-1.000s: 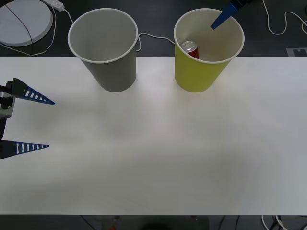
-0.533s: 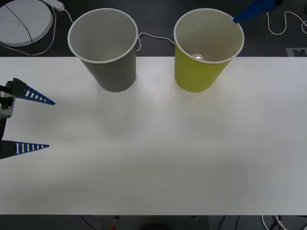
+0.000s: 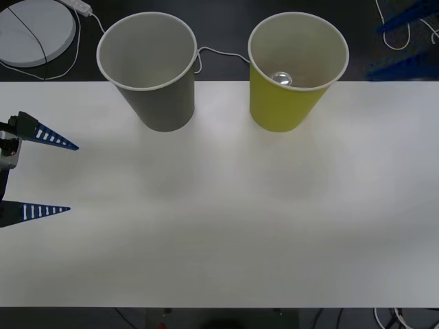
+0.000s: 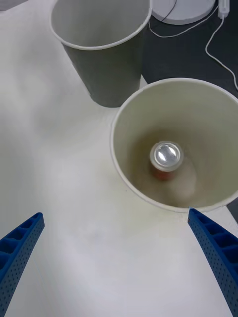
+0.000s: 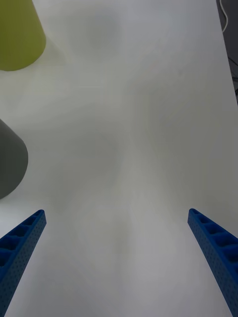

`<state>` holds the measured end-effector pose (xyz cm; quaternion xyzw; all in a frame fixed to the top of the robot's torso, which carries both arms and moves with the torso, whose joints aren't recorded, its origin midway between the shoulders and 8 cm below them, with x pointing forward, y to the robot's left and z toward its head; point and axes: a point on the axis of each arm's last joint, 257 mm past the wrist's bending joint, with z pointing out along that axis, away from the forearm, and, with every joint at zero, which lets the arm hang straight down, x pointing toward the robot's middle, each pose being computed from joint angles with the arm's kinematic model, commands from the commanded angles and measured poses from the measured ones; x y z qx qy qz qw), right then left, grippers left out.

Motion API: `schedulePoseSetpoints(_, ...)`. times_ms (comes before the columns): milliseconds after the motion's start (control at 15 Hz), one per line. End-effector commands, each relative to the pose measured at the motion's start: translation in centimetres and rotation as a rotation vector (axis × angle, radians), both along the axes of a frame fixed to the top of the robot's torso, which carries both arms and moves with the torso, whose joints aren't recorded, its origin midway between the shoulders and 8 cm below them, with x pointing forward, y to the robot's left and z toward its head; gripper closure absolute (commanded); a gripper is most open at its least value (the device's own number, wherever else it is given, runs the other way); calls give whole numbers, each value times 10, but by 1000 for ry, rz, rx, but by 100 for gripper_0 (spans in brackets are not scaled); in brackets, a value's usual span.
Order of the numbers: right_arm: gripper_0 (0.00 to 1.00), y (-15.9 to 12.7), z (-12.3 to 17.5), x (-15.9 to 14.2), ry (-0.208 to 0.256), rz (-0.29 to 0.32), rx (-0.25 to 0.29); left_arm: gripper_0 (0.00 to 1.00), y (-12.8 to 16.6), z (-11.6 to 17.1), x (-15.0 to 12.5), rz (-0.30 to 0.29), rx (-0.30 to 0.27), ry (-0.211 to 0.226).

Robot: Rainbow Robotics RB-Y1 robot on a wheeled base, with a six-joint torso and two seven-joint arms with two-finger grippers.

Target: Put the can into the green bin and the plastic bottle into the gray bin

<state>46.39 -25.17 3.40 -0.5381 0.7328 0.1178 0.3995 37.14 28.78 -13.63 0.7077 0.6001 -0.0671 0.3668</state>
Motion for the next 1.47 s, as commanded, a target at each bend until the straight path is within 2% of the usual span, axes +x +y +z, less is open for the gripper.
schedulePoseSetpoints(67, 0, -8, -24, -28, -39, 73, -24, 0, 0, 0, 0, 0, 0, 0)
schedulePoseSetpoints(267, 0, -16, -57, -54, -51, 153, -60, 0, 0, 0, 0, 0, 0, 0)
schedulePoseSetpoints(733, 0, -24, -113, -84, -98, 267, -71, 0, 0, 0, 0, 0, 0, 0)
schedulePoseSetpoints(1200, 0, -26, -152, -98, -157, 316, -36, 0, 0, 0, 0, 0, 0, 0)
schedulePoseSetpoints(1467, 0, -28, -176, -106, -172, 331, -38, 0, 0, 0, 0, 0, 0, 0)
